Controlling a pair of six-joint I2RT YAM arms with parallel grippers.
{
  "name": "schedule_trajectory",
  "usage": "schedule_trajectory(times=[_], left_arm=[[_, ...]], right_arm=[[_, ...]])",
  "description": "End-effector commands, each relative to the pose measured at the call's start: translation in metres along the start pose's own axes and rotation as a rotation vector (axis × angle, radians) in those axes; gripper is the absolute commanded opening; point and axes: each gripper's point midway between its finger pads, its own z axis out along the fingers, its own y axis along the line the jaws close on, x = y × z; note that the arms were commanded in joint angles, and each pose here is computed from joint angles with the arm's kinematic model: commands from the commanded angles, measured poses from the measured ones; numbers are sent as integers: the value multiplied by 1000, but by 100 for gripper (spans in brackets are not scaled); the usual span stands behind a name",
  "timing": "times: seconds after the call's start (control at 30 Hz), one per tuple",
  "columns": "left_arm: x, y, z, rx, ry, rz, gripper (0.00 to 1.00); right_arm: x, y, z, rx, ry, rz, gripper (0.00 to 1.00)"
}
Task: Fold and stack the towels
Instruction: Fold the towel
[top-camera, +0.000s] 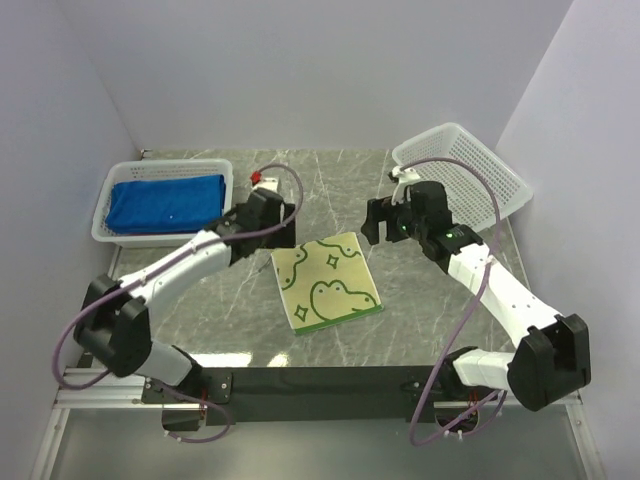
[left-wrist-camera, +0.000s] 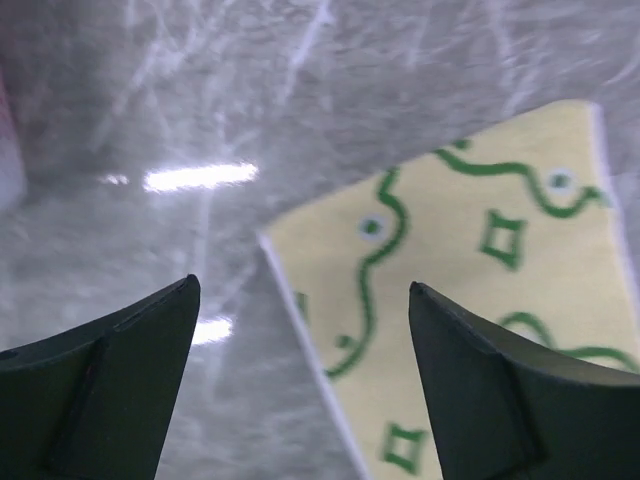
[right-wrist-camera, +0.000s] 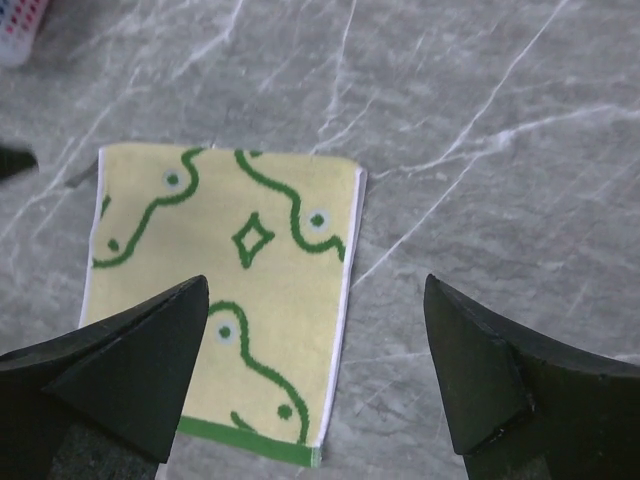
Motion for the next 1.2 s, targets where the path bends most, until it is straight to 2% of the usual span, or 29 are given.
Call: schedule_trajectory(times=[0.0, 0.17, 0.2, 0.33, 0.37, 0.6, 1.17], left_arm=[[-7, 11, 16, 59, 92, 268, 92], [-6, 25, 53, 90, 210, 353, 88], [-13, 21, 56, 123, 210, 352, 83], [-10, 29, 72, 166, 284, 411, 75], [2, 34, 77, 164, 339, 420, 74], [19, 26, 86, 264, 452, 496, 59], [57, 29, 93, 337, 619, 539, 50]], right_arm=[[10, 5, 1, -50, 49, -50, 93], [22, 7, -5, -54, 74, -51, 94], [20, 10, -8, -58, 65, -55, 94], [25, 18, -12, -37, 71, -103, 94], [27, 18, -13, -29, 74, -117, 94], [35, 24, -13, -2, 83, -161, 94], [50, 30, -6, 17, 135, -205, 93]])
